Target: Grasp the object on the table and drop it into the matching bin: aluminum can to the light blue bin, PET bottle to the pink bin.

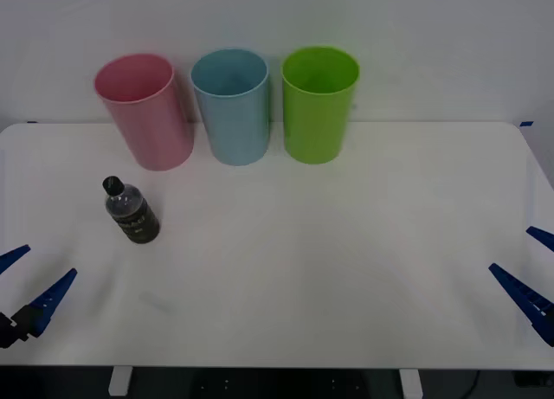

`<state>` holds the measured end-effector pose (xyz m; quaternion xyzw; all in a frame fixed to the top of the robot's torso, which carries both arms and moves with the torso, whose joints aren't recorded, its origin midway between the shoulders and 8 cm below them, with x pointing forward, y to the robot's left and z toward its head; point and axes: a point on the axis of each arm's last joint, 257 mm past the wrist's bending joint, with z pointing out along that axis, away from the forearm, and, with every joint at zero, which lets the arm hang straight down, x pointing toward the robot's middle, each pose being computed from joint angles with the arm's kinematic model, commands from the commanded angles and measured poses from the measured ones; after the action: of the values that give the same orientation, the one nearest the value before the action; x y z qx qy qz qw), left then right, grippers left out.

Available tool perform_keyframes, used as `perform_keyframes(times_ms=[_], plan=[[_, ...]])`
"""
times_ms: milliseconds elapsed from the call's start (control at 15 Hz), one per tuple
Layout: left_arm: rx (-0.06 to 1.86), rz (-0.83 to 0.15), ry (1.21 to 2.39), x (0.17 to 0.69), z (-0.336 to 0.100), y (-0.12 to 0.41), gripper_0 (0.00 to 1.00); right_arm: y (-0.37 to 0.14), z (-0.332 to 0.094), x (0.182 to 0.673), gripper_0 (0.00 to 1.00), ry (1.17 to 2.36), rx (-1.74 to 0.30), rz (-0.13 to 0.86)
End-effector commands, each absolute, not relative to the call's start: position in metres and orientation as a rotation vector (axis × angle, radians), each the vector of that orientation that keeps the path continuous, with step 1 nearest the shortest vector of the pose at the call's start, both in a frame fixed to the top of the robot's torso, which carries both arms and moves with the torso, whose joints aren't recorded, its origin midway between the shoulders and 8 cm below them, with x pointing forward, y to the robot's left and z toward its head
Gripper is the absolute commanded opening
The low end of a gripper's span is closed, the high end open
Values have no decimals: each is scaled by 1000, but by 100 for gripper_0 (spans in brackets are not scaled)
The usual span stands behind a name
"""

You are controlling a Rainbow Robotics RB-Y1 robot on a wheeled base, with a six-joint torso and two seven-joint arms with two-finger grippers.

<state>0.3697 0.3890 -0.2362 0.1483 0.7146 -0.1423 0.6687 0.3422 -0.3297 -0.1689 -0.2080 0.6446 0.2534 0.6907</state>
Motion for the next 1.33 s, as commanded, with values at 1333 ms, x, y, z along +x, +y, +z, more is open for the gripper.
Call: perform_keyframes(times_ms=[1333], plan=[[226, -342, 1615, 463, -280, 318, 100, -330, -169, 342, 100, 1441, -465, 567]])
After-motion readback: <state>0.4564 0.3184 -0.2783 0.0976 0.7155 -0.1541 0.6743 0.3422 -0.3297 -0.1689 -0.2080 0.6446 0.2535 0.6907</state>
